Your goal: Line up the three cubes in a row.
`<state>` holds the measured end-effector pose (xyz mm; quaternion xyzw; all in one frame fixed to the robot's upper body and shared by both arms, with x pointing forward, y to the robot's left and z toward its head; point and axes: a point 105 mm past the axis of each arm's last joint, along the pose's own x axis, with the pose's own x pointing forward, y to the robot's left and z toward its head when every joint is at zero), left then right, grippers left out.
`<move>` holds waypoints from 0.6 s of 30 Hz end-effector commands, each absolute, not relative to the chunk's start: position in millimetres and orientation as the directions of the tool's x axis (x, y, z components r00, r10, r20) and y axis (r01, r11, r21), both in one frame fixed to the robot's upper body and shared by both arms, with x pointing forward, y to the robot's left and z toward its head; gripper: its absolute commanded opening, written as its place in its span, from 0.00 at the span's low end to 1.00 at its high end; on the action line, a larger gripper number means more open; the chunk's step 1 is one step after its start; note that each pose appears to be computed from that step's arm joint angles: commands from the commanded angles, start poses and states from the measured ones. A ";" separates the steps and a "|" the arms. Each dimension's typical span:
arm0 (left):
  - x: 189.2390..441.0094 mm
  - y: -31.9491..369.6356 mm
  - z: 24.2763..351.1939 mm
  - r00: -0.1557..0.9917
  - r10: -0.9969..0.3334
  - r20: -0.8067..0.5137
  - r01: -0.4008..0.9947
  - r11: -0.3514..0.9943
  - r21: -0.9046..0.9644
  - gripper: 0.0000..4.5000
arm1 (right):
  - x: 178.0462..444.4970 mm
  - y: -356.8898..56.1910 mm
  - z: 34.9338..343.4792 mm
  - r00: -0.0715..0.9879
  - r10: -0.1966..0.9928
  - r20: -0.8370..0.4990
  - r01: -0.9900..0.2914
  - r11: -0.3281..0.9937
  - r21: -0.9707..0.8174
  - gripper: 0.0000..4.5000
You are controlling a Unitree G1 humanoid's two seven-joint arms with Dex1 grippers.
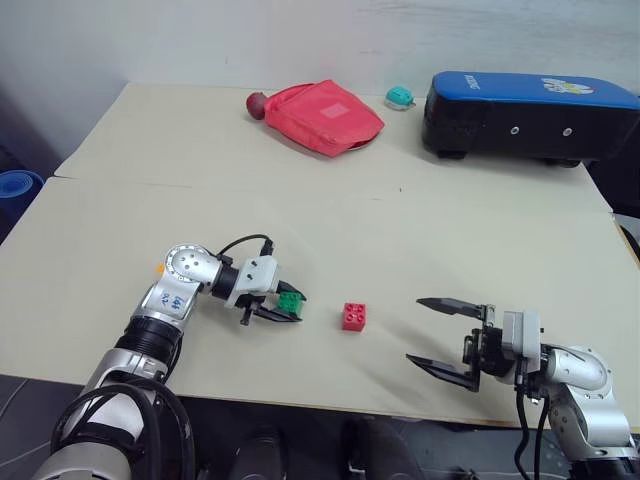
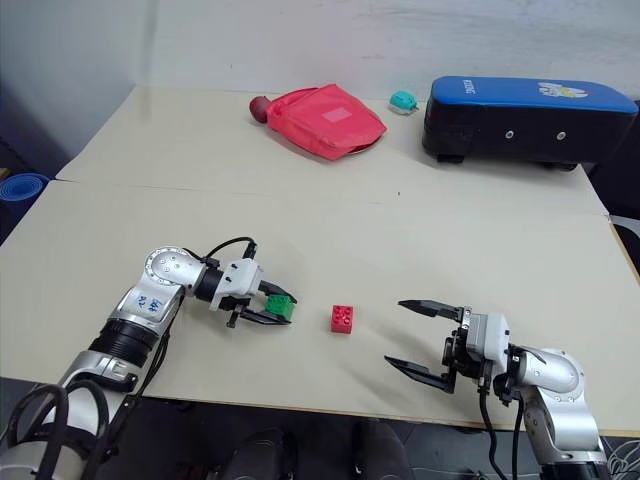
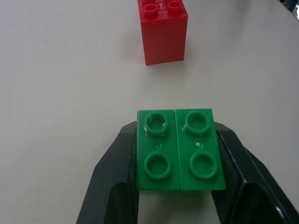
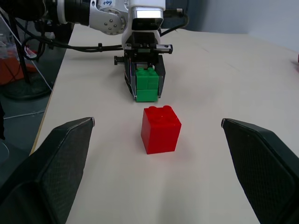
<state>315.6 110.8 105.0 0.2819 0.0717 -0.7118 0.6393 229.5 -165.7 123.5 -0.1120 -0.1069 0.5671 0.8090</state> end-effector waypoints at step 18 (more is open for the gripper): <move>305.9 102.4 105.4 0.002 -0.868 -0.497 0.955 -0.146 0.259 0.81 | 234.2 -151.8 134.5 0.316 0.946 0.069 -0.892 0.322 -0.319 1.00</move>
